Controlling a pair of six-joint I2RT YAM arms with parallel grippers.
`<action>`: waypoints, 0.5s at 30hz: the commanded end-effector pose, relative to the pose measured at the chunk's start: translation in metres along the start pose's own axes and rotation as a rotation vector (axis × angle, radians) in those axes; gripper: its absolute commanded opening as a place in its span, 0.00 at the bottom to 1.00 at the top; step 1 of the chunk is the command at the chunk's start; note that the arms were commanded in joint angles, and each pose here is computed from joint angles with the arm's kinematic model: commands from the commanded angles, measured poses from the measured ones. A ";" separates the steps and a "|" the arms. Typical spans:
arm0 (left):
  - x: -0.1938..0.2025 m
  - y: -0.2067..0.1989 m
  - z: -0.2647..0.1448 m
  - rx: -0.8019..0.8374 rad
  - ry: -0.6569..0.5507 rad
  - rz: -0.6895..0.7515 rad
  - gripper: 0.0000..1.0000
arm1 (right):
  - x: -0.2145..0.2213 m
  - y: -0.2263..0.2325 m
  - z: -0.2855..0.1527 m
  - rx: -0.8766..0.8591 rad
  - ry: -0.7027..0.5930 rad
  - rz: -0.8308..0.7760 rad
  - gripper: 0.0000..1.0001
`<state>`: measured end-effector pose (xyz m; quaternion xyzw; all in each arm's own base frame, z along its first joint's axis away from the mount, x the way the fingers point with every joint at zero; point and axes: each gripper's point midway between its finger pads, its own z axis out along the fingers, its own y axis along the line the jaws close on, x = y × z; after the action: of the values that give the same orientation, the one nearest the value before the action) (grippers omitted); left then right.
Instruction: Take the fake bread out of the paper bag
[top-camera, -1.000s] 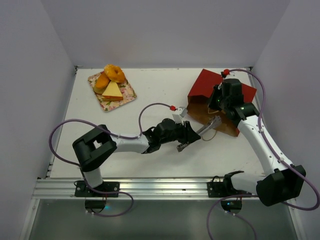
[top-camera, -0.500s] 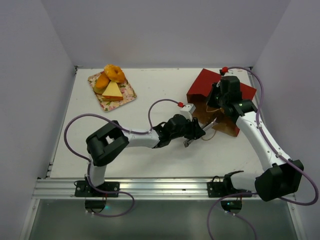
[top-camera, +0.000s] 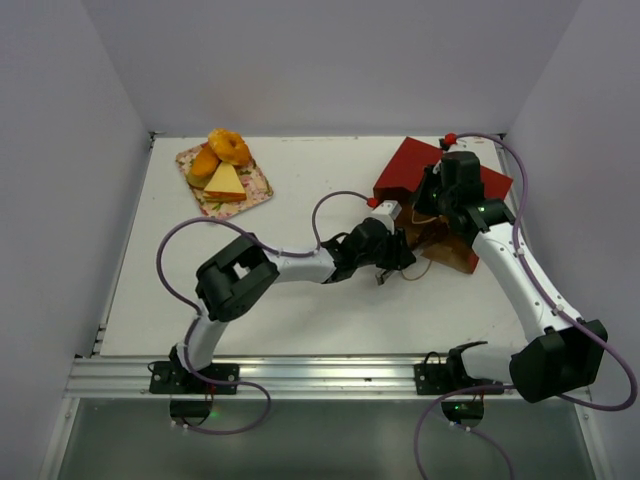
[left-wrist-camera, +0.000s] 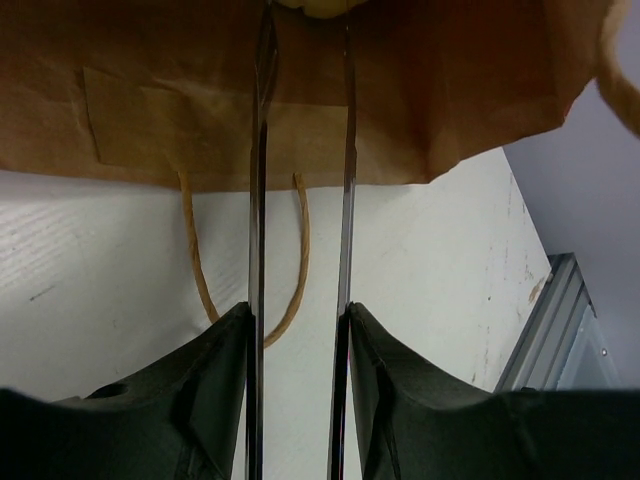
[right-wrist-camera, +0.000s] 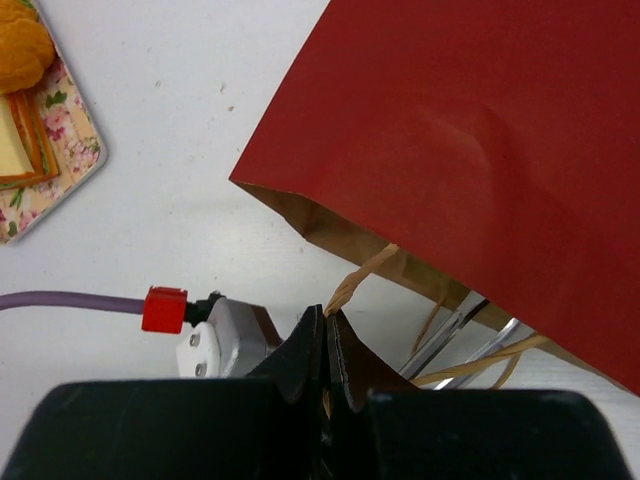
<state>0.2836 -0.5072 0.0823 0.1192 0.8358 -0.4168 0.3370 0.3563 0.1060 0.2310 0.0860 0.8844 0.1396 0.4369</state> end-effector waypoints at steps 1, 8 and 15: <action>-0.020 -0.007 0.008 0.047 -0.021 -0.027 0.46 | -0.013 0.011 -0.007 -0.045 -0.030 0.015 0.00; -0.025 0.000 0.017 0.051 -0.020 -0.062 0.46 | -0.013 0.011 -0.006 -0.045 -0.033 0.021 0.00; -0.027 -0.001 0.027 0.103 -0.010 -0.103 0.47 | -0.011 0.011 -0.005 -0.044 -0.028 0.019 0.00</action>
<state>0.3089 -0.5110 0.0633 0.0954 0.8430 -0.4280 0.3115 0.3559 0.1075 0.2311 0.0894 0.8841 0.1447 0.4352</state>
